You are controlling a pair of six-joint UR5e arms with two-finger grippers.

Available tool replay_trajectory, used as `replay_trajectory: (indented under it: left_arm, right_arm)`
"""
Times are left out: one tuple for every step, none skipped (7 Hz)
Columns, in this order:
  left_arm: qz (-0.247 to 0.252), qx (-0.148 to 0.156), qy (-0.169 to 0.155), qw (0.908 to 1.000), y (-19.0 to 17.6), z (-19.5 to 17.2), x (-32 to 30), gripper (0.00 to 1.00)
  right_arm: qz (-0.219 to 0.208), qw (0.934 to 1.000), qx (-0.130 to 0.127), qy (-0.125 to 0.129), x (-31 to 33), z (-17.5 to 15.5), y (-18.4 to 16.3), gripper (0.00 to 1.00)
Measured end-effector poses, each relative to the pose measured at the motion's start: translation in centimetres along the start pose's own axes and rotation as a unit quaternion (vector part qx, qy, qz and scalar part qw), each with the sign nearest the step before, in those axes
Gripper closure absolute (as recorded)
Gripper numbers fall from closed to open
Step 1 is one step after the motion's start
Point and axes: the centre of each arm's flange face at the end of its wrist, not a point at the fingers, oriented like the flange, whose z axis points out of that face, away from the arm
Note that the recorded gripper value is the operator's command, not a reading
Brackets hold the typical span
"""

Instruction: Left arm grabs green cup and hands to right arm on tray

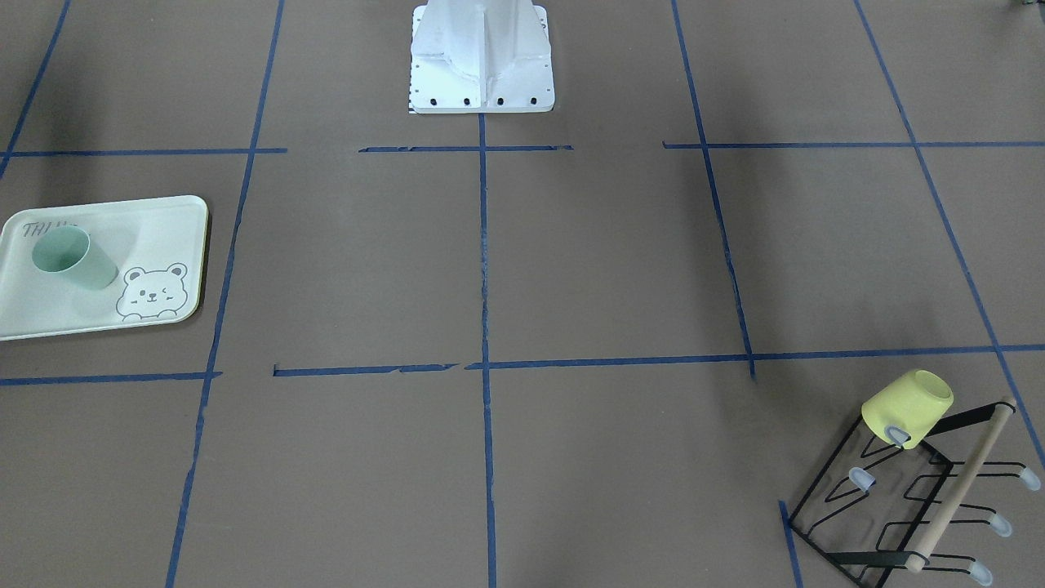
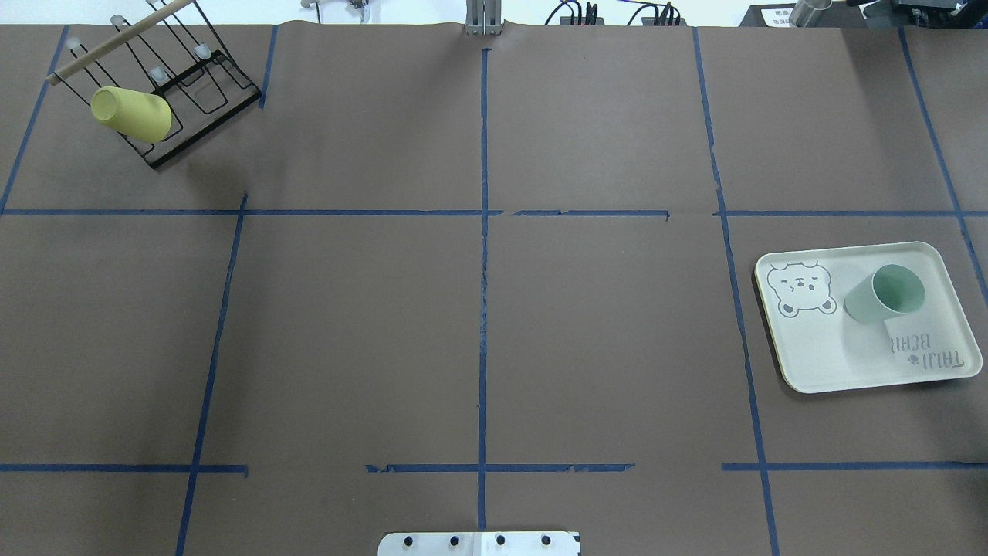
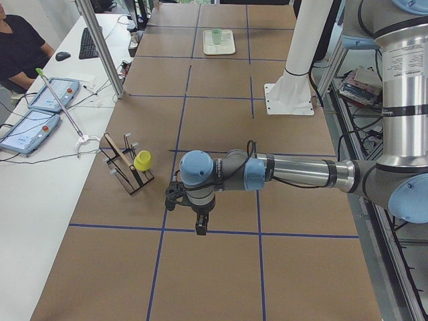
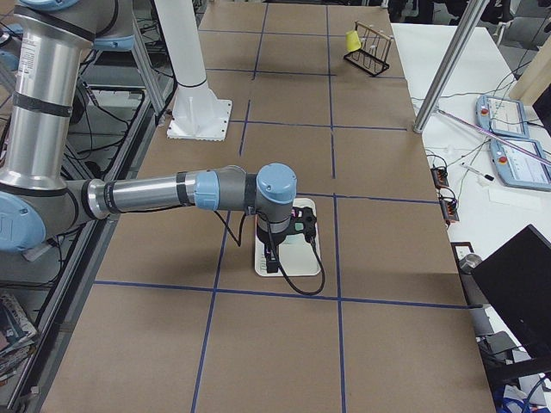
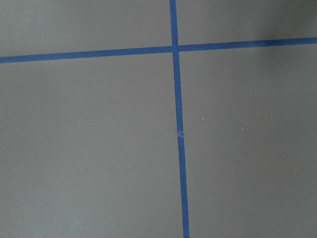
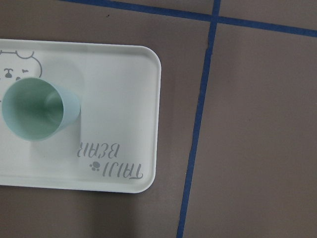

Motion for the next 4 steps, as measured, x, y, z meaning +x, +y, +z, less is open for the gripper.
replay_trajectory:
  left_arm:
    - [-0.004,-0.005,0.001,1.0,0.75,0.31,-0.19,0.0]
    - [-0.006,-0.007,0.002,1.0,1.18,0.52,-0.31,0.0]
    - [-0.007,-0.008,0.002,0.9999,1.35,0.62,-0.38,0.0]
    - [-0.004,-0.006,0.002,1.0,1.33,0.37,-0.11,0.0]
  right_arm:
    - [0.0,1.0,0.0,0.0,0.01,0.01,0.01,0.0]
    - [0.0,1.0,0.0,0.0,-0.01,0.03,0.02,0.0]
    - [0.0,1.0,0.0,-0.001,-0.02,0.03,0.01,0.0]
    - [0.0,1.0,0.0,-0.001,-0.03,0.04,0.01,0.0]
